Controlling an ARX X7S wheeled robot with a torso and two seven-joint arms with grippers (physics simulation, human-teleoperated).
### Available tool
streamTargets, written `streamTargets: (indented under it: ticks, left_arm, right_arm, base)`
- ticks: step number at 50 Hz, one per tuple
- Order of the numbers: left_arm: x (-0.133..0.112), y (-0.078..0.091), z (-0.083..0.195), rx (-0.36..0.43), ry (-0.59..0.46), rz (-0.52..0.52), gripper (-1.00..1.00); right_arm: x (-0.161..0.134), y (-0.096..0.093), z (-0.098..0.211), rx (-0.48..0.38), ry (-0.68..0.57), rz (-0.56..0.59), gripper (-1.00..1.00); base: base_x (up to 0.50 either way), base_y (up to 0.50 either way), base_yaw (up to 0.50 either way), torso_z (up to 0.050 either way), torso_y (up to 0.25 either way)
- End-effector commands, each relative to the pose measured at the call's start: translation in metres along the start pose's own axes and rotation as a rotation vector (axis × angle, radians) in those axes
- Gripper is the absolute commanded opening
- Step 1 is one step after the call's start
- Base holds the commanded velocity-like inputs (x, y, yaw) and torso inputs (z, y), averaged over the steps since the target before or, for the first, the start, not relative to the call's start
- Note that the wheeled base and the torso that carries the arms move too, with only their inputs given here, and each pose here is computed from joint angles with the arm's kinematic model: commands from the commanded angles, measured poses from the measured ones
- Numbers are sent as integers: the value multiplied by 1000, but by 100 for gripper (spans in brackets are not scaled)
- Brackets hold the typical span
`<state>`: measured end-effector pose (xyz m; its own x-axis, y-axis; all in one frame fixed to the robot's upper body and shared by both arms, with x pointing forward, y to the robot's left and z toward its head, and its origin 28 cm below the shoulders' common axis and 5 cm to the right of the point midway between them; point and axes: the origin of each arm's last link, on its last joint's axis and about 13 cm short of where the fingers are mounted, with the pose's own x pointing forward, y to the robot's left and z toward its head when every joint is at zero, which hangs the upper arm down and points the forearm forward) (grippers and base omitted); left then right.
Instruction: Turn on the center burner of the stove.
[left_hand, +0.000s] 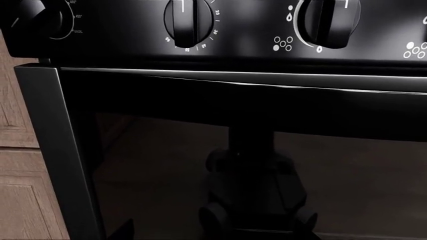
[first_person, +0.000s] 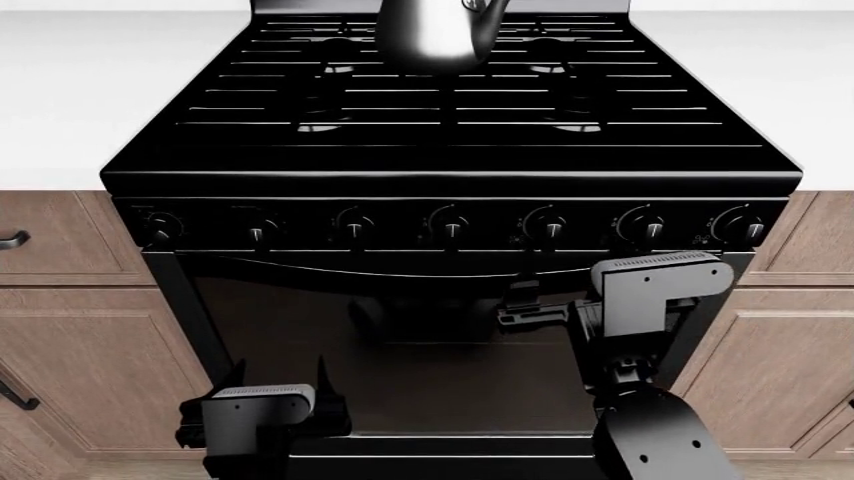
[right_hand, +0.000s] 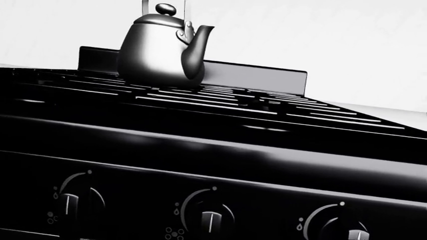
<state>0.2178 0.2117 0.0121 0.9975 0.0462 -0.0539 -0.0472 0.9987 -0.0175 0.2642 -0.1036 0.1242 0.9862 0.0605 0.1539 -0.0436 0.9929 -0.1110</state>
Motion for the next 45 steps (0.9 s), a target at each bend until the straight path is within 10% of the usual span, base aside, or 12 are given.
streamTargets:
  ticks: [1, 45]
  left_arm:
    - [1, 0, -1, 0, 4, 4, 100]
    - [6, 2, 1, -19, 29, 16, 100]
  right_arm:
    - [9, -3, -7, 2, 14, -18, 100]
    - [46, -4, -21, -18, 60, 15, 100]
  base:
    - [0, 0, 0, 0, 0]
    - [0, 0, 0, 0, 0]
